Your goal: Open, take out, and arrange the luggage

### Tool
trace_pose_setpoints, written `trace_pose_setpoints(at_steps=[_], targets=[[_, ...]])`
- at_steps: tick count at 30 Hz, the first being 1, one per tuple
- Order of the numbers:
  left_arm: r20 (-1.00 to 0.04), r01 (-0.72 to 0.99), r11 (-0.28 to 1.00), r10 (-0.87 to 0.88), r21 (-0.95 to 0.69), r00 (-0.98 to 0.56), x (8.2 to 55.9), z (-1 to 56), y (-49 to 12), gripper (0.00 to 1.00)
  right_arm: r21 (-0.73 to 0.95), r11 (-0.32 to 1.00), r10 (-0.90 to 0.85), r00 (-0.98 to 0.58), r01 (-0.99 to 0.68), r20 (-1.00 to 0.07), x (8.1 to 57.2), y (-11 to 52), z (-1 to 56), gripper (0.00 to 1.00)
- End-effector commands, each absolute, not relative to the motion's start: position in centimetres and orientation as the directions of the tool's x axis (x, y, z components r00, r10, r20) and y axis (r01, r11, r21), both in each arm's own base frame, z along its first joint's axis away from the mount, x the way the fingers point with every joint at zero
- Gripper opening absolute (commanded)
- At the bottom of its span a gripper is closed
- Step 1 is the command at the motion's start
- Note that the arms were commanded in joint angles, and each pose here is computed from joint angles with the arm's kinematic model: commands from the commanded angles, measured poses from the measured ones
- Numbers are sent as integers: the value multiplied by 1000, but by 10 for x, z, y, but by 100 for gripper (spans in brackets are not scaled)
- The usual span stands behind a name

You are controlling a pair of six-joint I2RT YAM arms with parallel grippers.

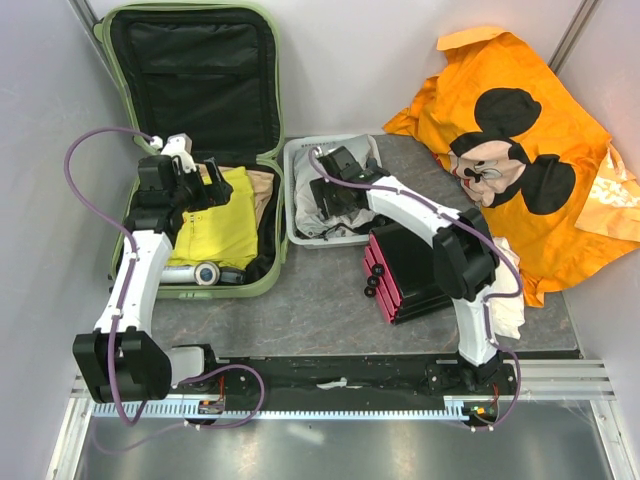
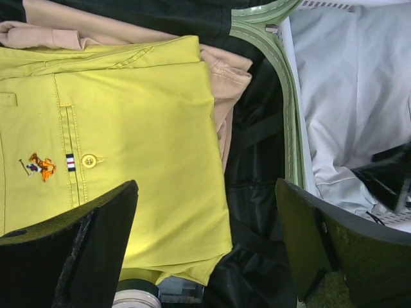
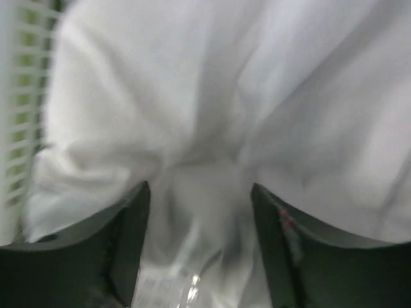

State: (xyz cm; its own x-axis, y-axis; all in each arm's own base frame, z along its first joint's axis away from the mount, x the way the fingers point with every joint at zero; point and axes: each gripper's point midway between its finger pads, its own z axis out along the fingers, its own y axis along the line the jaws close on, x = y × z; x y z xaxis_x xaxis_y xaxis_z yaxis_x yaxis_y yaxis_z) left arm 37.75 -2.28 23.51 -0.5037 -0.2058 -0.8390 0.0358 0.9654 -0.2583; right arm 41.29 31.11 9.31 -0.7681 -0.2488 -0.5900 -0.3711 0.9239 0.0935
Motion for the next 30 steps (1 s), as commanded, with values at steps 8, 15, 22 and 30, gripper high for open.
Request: trace_pose_setpoints(at_steps=[8,15,22,30], targets=[[-887,16,972,-207,-234,-413,376,258,-13,95,188,925,-94,-680,-329,-727,453,268,218,66],[-888,7,972,-210,-233,-409,375,259,-12,95,-57,977,-201,-790,-207,-579,453,209,134,57],[-887,14,970,-217,-244,-408,374,259,-14,95,0,965,-231,-855,-261,-464,450,225,74,53],[-895,14,974,-204,-228,-397,370,264,-13,95,-25,969,-219,-814,-244,-538,458,220,114,54]])
